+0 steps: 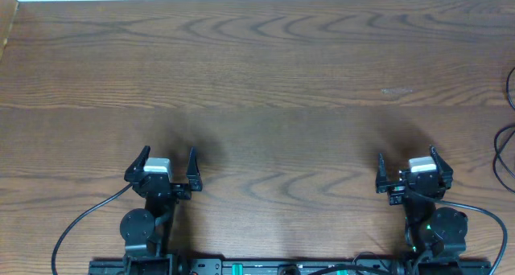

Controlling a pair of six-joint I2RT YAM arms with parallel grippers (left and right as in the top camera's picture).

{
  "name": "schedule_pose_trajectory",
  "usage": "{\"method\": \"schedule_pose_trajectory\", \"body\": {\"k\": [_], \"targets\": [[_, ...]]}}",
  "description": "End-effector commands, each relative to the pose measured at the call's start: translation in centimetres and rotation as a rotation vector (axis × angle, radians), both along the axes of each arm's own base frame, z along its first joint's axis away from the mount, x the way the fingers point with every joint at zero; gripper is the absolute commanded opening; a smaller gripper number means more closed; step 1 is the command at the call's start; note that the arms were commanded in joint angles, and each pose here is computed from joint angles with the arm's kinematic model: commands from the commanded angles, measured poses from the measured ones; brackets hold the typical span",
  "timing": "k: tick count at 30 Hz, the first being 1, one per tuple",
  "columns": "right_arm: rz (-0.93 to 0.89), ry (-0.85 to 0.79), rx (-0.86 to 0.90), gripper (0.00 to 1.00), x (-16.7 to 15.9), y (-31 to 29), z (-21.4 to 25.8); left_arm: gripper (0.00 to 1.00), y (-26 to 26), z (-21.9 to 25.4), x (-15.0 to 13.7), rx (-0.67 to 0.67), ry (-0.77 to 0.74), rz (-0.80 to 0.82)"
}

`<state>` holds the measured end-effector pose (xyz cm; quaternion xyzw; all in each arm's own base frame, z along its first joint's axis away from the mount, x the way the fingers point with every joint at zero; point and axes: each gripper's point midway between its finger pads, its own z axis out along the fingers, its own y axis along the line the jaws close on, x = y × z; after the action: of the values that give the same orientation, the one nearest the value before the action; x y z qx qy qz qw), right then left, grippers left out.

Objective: Untangle cables

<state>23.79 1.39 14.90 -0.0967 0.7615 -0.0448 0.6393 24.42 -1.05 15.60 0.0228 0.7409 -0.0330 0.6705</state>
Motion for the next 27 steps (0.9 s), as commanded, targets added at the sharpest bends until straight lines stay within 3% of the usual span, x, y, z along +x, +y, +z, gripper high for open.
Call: {"method": "schedule_pose_trajectory", "body": {"k": [1,7,27], "targets": [[-0.005,0.005,0.111,0.99,-0.03,0.26,-0.04,0.99,-0.05,-1.57,-0.03,0.016,0.039,-0.003],[-0.027,0.013,0.234,0.99,-0.03,0.26,-0.03,0.99,-0.05,-1.57,-0.03,0.016,0.039,-0.003],[-0.028,0.013,0.234,0.99,-0.03,0.26,-0.03,0.99,-0.05,-1.57,-0.03,0.016,0.039,-0.003]]}}
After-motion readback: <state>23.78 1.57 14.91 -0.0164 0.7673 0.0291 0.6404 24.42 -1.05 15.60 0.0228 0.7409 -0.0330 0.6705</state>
